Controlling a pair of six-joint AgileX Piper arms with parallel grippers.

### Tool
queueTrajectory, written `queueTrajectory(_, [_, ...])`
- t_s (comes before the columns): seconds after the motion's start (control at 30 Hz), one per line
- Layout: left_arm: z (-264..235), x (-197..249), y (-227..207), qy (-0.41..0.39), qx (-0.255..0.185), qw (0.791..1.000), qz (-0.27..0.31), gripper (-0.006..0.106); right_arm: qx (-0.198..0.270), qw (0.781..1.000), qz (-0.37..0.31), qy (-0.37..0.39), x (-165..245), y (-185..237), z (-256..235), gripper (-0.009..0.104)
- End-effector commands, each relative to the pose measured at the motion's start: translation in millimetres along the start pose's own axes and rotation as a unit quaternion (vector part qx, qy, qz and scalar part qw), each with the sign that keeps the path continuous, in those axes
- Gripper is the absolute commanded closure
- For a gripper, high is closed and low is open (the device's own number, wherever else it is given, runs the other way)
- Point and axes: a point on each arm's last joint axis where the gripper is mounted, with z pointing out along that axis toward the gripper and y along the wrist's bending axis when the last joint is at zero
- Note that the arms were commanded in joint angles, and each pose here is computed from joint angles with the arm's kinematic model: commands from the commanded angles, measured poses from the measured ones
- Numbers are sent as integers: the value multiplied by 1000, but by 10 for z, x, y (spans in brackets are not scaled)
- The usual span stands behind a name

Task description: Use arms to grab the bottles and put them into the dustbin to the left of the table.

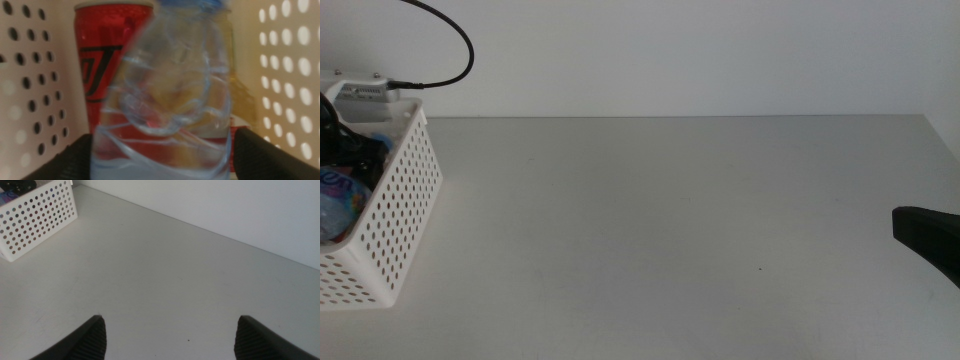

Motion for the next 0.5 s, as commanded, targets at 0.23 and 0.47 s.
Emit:
queueTrajectory(0.23, [-489, -39, -40, -58, 7, 998, -33, 7, 2, 999, -12, -48, -142, -6, -49, 30])
queueTrajectory(0.47, [-900, 65, -106, -79, 15, 995, -58, 7, 2, 999, -12, -48, -142, -6, -49, 30])
